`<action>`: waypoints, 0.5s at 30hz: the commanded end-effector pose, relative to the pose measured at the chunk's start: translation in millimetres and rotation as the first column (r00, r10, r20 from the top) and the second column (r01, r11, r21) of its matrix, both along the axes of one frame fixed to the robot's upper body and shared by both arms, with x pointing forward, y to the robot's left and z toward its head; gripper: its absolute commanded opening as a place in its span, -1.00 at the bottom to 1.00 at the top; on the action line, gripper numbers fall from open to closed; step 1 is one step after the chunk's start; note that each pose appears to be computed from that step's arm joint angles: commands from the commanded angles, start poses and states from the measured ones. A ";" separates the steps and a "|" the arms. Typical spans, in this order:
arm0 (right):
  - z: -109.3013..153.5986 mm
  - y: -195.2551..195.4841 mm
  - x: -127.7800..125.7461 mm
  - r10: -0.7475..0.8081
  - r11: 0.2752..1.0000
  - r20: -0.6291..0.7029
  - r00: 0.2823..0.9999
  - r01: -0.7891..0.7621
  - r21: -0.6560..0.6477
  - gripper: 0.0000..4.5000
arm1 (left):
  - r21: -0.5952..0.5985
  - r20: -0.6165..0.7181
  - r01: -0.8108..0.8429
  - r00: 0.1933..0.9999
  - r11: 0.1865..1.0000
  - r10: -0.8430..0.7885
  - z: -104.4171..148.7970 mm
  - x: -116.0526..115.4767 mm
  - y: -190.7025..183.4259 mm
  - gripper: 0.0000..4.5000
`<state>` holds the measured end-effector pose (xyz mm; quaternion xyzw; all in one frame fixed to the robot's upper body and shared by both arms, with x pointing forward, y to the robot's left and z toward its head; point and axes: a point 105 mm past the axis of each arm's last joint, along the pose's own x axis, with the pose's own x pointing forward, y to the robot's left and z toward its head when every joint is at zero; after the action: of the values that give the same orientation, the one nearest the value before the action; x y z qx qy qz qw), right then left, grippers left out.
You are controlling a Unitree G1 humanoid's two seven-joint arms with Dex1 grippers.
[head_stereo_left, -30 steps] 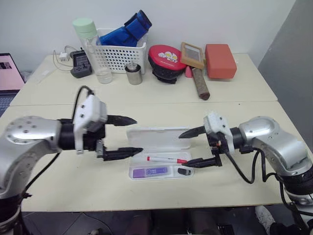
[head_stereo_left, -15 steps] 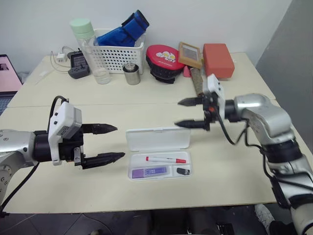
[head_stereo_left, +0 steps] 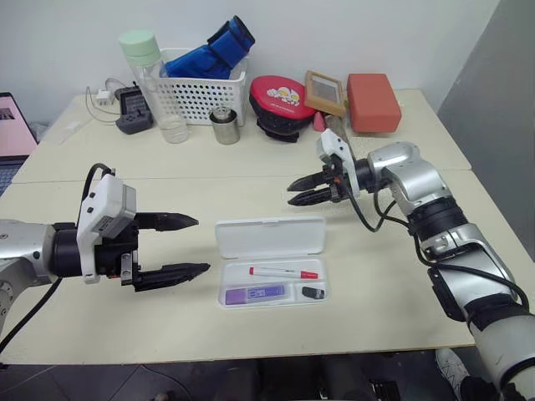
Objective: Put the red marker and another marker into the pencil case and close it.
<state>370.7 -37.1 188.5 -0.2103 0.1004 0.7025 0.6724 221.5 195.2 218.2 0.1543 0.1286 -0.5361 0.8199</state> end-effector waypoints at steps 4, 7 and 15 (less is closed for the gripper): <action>3.1 6.4 9.7 0.028 0.998 0.064 0.998 -0.024 -0.050 -0.99 | 0.014 0.046 0.023 0.999 1.000 -0.023 10.7 -5.2 -4.4 1.00; 1.2 7.3 10.3 0.035 0.998 0.063 0.997 -0.031 -0.061 -0.99 | 0.015 0.044 0.025 0.999 1.000 -0.025 10.9 -6.4 -5.1 1.00; -4.7 11.0 -3.2 0.136 0.986 0.043 0.990 -0.131 -0.101 -0.99 | 0.021 0.039 0.020 0.999 1.000 -0.020 10.5 -4.5 -3.3 1.00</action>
<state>375.6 -32.0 171.7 -0.2487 0.1248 0.7131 0.6435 217.2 189.8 218.9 0.1544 0.1285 -0.5478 0.8121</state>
